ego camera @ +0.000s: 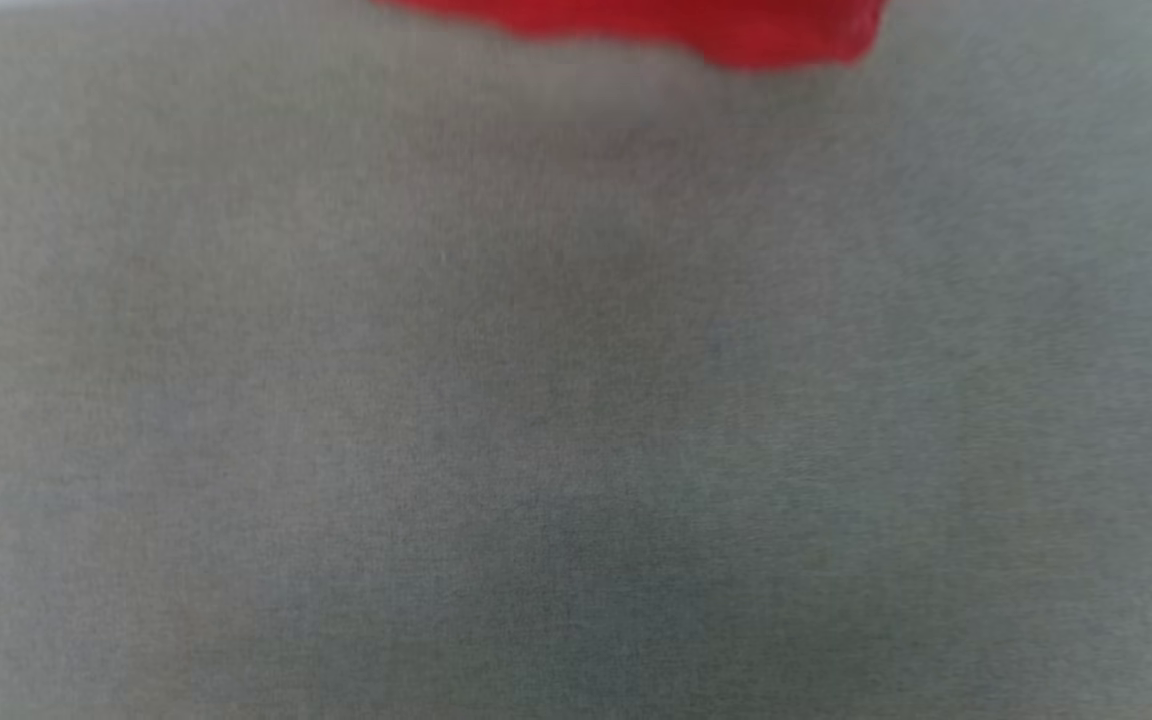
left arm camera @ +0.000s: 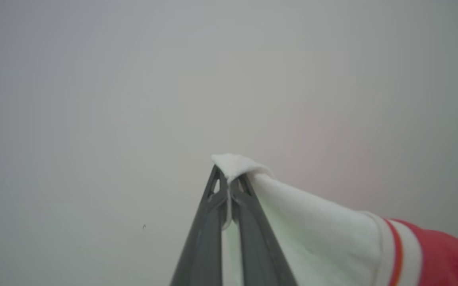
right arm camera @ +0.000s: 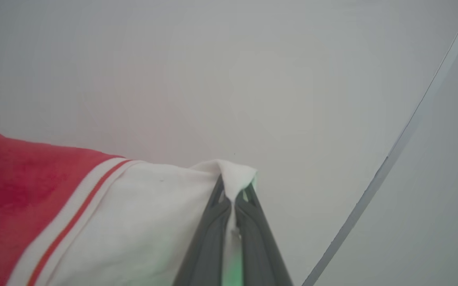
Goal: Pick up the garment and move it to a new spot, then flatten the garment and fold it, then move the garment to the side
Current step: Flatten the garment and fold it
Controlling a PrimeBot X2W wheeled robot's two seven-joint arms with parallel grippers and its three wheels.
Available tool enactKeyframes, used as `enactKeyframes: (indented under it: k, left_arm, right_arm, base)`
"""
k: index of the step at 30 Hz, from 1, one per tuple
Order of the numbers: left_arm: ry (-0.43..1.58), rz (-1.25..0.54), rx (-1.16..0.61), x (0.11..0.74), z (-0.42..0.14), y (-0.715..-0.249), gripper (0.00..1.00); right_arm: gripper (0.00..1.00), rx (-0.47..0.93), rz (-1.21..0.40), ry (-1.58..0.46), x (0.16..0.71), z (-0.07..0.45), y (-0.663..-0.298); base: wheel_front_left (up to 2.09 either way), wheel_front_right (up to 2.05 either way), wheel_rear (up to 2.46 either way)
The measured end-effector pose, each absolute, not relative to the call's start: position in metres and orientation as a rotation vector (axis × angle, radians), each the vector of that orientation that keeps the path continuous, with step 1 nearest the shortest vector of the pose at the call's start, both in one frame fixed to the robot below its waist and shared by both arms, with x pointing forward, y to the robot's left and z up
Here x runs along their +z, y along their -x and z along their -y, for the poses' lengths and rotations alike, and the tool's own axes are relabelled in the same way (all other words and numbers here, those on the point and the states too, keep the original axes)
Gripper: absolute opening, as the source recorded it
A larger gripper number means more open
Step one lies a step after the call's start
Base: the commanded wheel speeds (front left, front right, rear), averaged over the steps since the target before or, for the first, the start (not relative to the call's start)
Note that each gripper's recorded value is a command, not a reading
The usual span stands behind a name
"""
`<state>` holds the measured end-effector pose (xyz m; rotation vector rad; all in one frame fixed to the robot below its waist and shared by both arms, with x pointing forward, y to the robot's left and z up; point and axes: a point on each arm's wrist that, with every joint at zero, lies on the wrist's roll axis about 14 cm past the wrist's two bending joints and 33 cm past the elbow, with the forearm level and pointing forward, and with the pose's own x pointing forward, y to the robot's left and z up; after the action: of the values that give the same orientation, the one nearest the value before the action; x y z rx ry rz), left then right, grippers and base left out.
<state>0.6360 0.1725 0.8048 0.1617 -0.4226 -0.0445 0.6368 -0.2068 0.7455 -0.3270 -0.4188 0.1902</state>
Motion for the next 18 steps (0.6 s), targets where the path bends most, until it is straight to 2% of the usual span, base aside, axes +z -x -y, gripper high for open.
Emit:
enactKeyframes:
  k: [3, 8, 12, 18]
  left_arm:
    - [-0.17, 0.466, -0.035, 0.793, -0.173, -0.649, 0.0]
    - [-0.193, 0.39, -0.033, 0.744, -0.184, -0.665, 0.0]
    - [-0.164, 0.221, -0.023, 0.68, -0.199, -0.665, 0.0]
    - [-0.113, -0.083, -0.065, 0.59, -0.205, -0.639, 0.0]
  right_arm:
    - [0.0, 0.196, 0.399, 0.353, 0.727, 0.202, -0.655]
    - [0.0, 0.259, 0.3, 0.368, 0.667, 0.181, -0.672]
    - [0.0, 0.301, 0.167, 0.353, 0.608, 0.173, -0.669]
    - [0.0, 0.335, -0.037, 0.22, 0.547, 0.165, -0.64]
  base:
    - [0.0, 0.0, 0.0]
    - [0.0, 0.0, 0.0]
    - [0.0, 0.0, 0.0]
    - [0.0, 0.0, 0.0]
